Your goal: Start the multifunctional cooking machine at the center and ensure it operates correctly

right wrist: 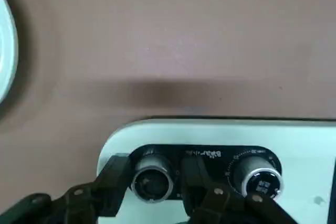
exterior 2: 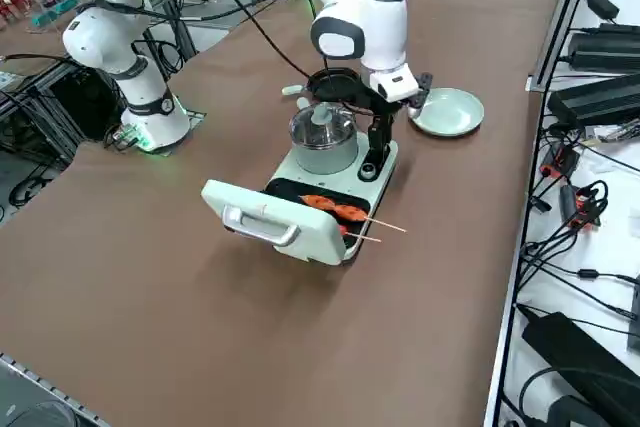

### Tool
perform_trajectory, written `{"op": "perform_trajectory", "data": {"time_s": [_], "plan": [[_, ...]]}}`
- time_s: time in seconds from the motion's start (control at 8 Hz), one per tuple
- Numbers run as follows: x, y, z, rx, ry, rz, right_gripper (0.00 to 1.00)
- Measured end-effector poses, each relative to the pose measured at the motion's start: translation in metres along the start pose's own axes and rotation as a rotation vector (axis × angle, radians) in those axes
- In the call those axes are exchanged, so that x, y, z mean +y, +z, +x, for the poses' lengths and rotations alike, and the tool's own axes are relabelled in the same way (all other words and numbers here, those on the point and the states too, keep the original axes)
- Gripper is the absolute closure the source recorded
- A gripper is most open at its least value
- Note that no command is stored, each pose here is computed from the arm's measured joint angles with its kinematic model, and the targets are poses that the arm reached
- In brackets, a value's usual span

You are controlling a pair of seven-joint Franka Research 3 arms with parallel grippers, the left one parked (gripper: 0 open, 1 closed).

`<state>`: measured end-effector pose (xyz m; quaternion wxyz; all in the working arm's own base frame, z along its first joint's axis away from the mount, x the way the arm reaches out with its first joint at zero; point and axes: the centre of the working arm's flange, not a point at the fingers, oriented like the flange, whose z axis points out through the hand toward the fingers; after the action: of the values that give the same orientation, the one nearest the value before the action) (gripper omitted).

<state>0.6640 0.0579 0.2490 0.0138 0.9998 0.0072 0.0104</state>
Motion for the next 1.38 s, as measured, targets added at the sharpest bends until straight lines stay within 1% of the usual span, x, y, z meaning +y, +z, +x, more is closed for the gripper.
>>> {"op": "perform_trajectory", "data": {"time_s": [0.25,0.5,0.62,1.12,1.25,1.38], "plan": [[-0.0003,0.0039,-0.0005,-0.006,0.000,0.000,0.41],[-0.0020,0.0023,0.0002,-0.003,0.000,0.003,0.49],[-0.0022,0.0017,0.0002,-0.004,-0.001,0.004,0.57],[-0.0024,0.0015,0.0007,-0.008,-0.011,0.003,0.57],[-0.0029,0.0014,0.0011,-0.012,-0.043,0.002,0.57],[-0.0032,0.0014,0.0018,-0.017,-0.101,0.002,0.57]]}}
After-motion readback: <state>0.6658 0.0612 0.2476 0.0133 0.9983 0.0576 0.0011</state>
